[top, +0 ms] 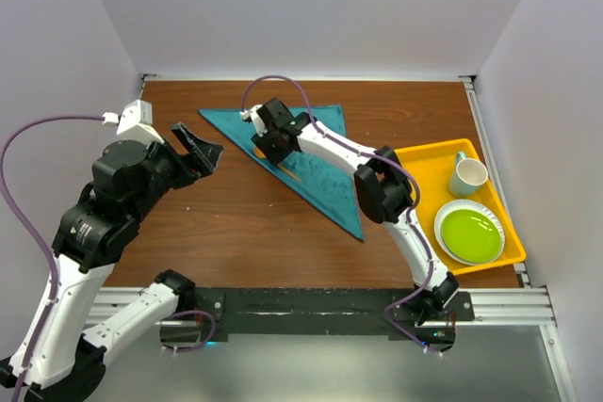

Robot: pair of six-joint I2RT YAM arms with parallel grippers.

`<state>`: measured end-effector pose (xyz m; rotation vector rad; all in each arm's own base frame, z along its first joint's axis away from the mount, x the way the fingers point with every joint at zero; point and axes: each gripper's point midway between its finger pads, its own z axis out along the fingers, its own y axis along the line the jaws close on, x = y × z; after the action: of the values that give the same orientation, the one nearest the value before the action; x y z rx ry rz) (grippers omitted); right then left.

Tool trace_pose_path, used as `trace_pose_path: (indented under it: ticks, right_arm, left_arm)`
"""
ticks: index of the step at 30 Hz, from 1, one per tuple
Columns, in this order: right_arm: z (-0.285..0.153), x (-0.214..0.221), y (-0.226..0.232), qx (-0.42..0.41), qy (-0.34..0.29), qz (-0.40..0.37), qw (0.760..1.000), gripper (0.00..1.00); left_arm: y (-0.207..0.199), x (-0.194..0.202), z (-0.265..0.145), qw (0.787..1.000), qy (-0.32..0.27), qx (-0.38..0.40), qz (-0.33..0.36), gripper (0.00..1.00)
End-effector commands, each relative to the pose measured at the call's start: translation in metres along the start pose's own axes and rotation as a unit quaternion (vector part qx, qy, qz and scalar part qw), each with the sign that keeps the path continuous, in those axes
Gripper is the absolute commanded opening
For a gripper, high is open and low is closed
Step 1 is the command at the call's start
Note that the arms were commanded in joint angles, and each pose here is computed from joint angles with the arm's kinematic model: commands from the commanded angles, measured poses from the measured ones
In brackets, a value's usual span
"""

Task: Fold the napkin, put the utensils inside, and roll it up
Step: Place the utensil onto the napkin, then fold the napkin

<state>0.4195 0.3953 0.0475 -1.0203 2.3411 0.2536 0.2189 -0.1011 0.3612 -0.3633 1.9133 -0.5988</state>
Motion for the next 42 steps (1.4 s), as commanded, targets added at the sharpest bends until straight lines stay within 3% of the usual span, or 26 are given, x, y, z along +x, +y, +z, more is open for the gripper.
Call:
trace_pose_path:
  ticks: [1,6,9,13,17,21,22,23,24,26,32,35,42]
  right_arm:
    - [-0.081,-0.066,-0.005,0.018,-0.086,0.072,0.994,0.46]
    - [-0.142,-0.055,0.007,-0.012,-0.072,0.137,0.988,0.57]
    - [-0.178,-0.031,0.016,-0.033,-0.035,0.16,0.986,0.61]
    - [-0.202,0.029,0.02,-0.032,0.04,0.151,0.987,0.63]
    - [-0.249,0.049,0.014,-0.026,-0.008,0.143,0.989,0.65]
    - [-0.27,0.068,0.006,-0.026,-0.026,0.15,0.988,0.65]
    - [-0.269,0.076,0.007,-0.033,-0.021,0.155,0.987,0.65]
    - [-0.272,0.077,0.002,-0.031,-0.026,0.162,0.986,0.65]
    - [-0.279,0.078,0.001,-0.032,-0.034,0.167,0.985,0.65]
    - [-0.278,0.086,-0.004,-0.028,-0.03,0.178,0.983,0.65]
    - [-0.279,0.094,-0.027,-0.001,-0.024,0.204,0.979,0.65]
    - [-0.279,0.09,-0.039,0.009,-0.027,0.214,0.976,0.65]
    - [-0.273,0.084,-0.052,0.015,-0.022,0.232,0.972,0.66]
  left_arm:
    - [0.002,0.002,0.02,1.0,-0.007,-0.013,-0.024,0.85]
    - [0.028,0.017,0.06,0.994,-0.031,-0.074,-0.076,0.87]
    - [0.035,0.013,0.093,0.99,-0.066,-0.084,-0.097,0.84]
    - [0.045,0.002,0.143,0.987,-0.069,-0.079,-0.118,0.83]
    - [0.07,-0.011,0.194,0.982,-0.077,-0.084,-0.151,0.8]
    - [0.133,-0.018,0.249,0.976,-0.085,-0.109,-0.17,0.79]
    - [0.144,-0.02,0.257,0.976,-0.085,-0.107,-0.168,0.76]
    - [0.146,-0.031,0.267,0.977,-0.101,-0.086,-0.166,0.67]
    - [0.172,-0.026,0.281,0.977,-0.084,-0.09,-0.176,0.61]
    - [0.179,-0.04,0.297,0.977,-0.101,-0.054,-0.178,0.56]
    - [0.239,-0.011,0.361,0.982,-0.028,-0.043,-0.183,0.56]
    - [0.266,-0.014,0.376,0.982,-0.04,-0.051,-0.179,0.54]
    - [0.287,-0.008,0.405,0.982,-0.03,-0.041,-0.183,0.47]
